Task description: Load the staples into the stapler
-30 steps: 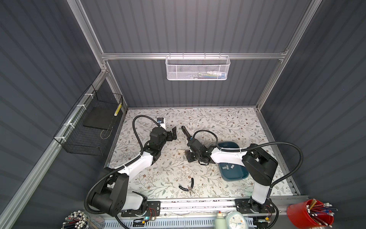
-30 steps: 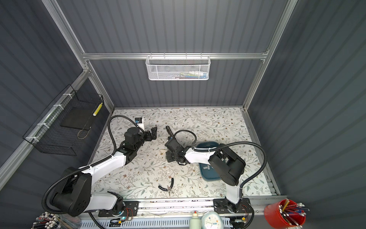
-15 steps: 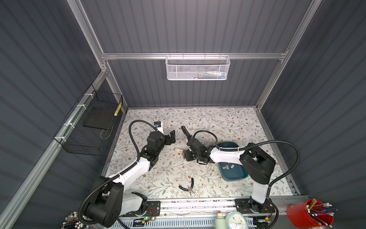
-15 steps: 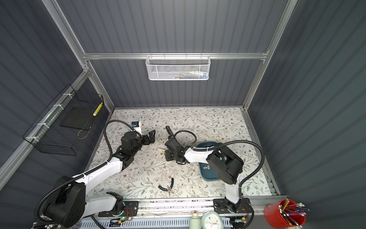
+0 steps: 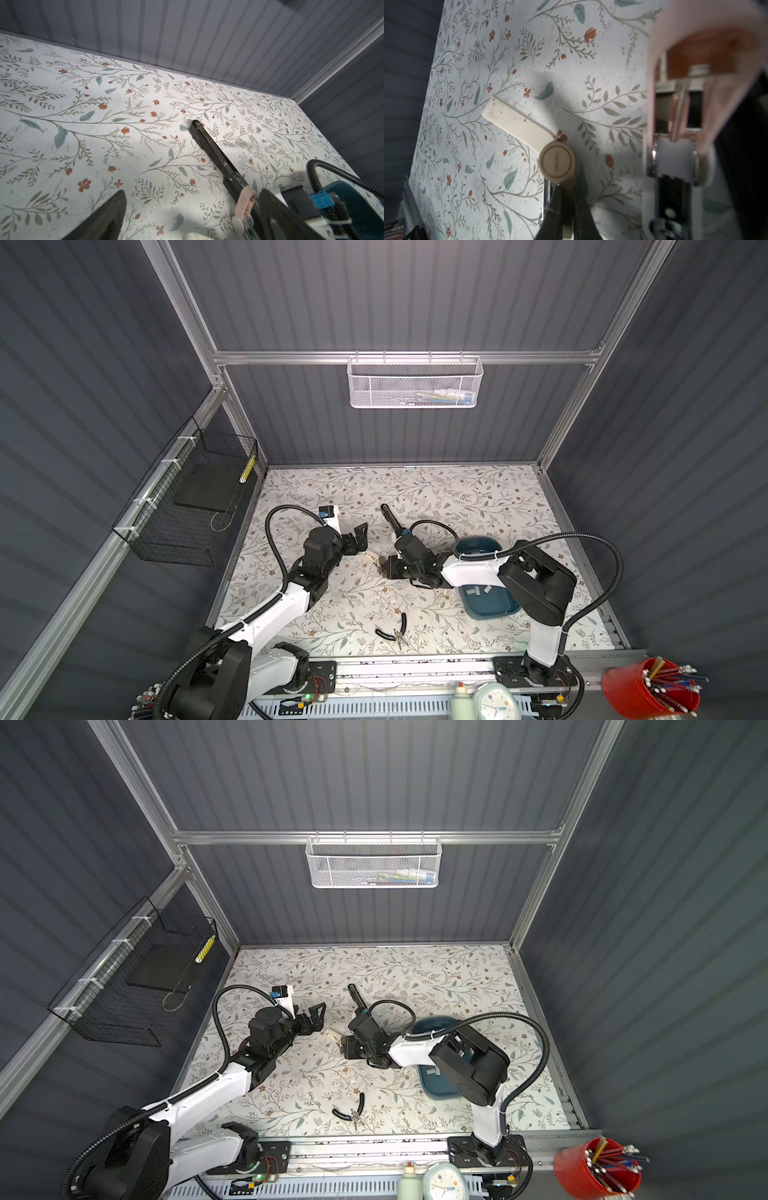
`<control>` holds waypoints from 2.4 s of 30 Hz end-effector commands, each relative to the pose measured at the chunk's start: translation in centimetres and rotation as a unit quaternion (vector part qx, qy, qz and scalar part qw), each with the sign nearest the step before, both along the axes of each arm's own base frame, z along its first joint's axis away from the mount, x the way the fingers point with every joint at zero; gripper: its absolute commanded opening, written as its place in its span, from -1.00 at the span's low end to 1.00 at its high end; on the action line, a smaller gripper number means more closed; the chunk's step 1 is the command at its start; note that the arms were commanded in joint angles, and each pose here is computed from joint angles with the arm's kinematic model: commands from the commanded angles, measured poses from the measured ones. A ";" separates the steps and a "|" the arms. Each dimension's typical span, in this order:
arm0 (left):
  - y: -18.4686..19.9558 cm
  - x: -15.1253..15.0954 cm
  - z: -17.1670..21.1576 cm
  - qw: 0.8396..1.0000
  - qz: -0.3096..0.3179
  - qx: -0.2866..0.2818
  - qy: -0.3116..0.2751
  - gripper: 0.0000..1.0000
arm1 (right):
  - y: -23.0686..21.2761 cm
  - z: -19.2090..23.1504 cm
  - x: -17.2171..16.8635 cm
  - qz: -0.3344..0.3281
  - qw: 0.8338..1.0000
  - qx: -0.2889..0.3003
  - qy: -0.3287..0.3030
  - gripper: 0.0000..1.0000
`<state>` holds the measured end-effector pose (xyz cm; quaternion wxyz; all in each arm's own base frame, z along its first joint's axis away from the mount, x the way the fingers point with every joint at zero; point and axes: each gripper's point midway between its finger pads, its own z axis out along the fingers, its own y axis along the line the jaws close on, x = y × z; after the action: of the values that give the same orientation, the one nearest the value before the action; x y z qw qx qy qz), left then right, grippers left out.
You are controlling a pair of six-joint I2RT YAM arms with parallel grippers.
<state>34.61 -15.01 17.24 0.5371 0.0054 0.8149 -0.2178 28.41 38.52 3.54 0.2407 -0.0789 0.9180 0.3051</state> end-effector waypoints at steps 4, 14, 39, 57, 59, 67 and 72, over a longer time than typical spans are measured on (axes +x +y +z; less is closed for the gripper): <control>0.4 -0.3 -1.7 0.999 0.019 -0.030 0.041 0.98 | -2.5 -5.3 -1.8 -0.029 0.996 -0.067 0.052 -0.92; 1.0 -1.2 -3.4 0.997 0.026 -0.009 0.075 0.99 | -4.9 -7.4 -2.2 -0.057 0.990 -0.117 0.055 -0.87; 2.4 -2.0 -1.0 0.998 0.043 0.006 0.037 0.98 | -4.4 3.1 -1.4 -0.033 0.986 -0.151 -0.058 -0.45; -0.6 -1.8 -0.9 0.997 -0.061 0.043 0.027 0.99 | -24.5 12.6 -4.9 -0.156 0.946 -0.276 -0.072 -0.25; -1.2 -1.7 -0.7 0.996 -0.076 0.035 0.023 0.98 | -25.6 11.6 -5.0 -0.164 0.954 -0.244 -0.051 -0.26; -3.0 0.7 -1.4 0.994 -0.094 0.030 0.045 0.98 | -26.2 5.8 -4.4 -0.150 0.958 -0.241 0.041 -0.23; -4.1 2.3 -2.3 0.992 -0.106 0.037 0.061 0.99 | -26.2 4.2 -3.1 -0.152 0.959 -0.232 0.060 -0.22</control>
<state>35.88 -18.33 13.98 0.4528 0.0801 0.8560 -0.2363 24.61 11.63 8.06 0.2055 0.0315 0.9780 0.0195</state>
